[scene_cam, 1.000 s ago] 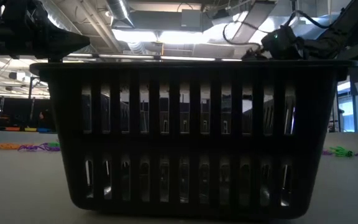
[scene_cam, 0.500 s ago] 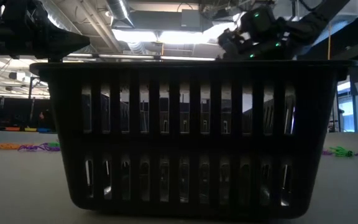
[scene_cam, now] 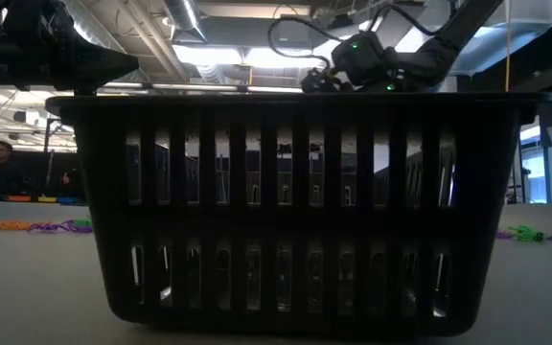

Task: Sort Halloween decoration
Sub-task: Put the green skeleton toy into the top black bin, then put the orange spider toy into the middle black bin

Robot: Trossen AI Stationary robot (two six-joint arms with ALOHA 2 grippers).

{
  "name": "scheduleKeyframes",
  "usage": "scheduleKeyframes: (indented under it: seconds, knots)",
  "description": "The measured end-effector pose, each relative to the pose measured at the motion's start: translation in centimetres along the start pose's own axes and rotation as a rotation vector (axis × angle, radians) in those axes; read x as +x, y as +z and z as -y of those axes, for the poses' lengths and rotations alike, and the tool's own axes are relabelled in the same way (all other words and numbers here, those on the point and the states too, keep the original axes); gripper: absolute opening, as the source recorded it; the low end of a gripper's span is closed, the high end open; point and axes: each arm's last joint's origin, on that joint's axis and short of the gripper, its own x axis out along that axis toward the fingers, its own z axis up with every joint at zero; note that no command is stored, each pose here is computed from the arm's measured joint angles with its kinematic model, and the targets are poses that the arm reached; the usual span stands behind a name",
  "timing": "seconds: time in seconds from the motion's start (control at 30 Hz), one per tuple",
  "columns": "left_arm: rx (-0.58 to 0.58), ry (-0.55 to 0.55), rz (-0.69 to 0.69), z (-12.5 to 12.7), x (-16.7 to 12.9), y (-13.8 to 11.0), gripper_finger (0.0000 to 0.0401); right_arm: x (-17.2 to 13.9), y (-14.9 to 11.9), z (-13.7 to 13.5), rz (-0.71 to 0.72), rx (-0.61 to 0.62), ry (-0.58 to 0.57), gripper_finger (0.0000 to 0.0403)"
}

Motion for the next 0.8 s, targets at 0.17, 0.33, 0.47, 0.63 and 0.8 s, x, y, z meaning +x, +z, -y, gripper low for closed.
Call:
scheduleKeyframes:
  seconds: [0.17, 0.33, 0.47, 0.63, 0.8]
  knots:
    - [0.001, 0.0, -0.001, 0.0, 0.0, 0.0, 0.0007, 0.2, 0.0, 0.2, -0.034, -0.018, -0.047, 0.0123]
    - [0.0, 0.0, 0.0, 0.0, 0.0, 0.0, 0.0007, 0.2, -0.1, 0.3, -0.045, -0.026, -0.084, 0.0151]
    - [0.0, 0.0, 0.0, 0.0, 0.0, 0.0, 0.0007, -0.4, 0.3, 0.4, -0.066, -0.04, -0.135, 0.0154]
    - [0.0, 0.0, -0.001, 0.0, 0.0, 0.0, 0.0007, -2.5, 1.6, 0.4, -0.101, -0.047, -0.201, 0.0154]
    - [0.0, 0.0, -0.001, 0.0, 0.0, 0.0, 0.0007, -4.3, 1.4, 0.2, -0.051, -0.048, -0.218, 0.0154]
